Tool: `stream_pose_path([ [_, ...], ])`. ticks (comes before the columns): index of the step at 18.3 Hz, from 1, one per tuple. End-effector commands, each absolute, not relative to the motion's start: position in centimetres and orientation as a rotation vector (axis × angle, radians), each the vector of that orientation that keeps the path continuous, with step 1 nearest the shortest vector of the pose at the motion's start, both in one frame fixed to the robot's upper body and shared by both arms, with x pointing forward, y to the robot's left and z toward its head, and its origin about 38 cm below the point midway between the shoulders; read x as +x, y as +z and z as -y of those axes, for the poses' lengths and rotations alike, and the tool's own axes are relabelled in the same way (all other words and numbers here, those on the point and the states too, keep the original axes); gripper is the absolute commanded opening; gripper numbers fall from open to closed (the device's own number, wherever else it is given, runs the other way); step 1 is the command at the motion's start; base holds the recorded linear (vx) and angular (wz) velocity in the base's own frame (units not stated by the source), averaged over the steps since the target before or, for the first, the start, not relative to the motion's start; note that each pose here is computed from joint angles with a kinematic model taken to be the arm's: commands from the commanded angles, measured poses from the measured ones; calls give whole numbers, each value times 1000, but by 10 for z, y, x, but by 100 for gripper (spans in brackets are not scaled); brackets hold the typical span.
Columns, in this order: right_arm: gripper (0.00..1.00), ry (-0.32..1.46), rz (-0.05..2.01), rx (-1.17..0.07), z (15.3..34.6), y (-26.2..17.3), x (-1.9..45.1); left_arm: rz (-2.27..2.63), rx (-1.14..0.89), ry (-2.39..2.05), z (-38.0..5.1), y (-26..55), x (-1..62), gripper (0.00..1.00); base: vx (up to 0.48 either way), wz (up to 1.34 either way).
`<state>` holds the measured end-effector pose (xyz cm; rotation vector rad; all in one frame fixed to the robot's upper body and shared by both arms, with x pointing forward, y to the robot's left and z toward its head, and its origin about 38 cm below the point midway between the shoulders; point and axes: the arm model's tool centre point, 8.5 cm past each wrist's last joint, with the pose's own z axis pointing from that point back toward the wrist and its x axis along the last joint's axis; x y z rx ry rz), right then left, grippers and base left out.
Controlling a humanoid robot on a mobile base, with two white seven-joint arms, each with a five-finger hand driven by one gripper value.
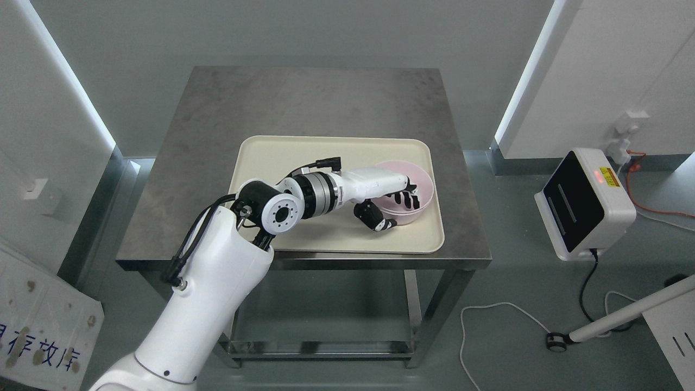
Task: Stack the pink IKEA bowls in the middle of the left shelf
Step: 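Lower the left hand to the rim of the stacked pink bowls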
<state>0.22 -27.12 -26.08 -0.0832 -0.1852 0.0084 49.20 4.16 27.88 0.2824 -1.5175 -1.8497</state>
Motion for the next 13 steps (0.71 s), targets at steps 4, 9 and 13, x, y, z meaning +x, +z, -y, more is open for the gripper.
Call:
stream_pose_path([
  [4, 100, 9, 179, -102, 283, -260, 2, 1554, 299, -1711, -88, 291, 514, 0, 0, 0],
  [9, 100, 9, 179, -102, 283, -260, 2, 1649, 306, -1647, -108, 314, 518, 0, 0, 0],
  [13, 100, 9, 179, -102, 283, -260, 2, 1837, 235, -1530, -123, 358, 511, 1, 0, 0],
])
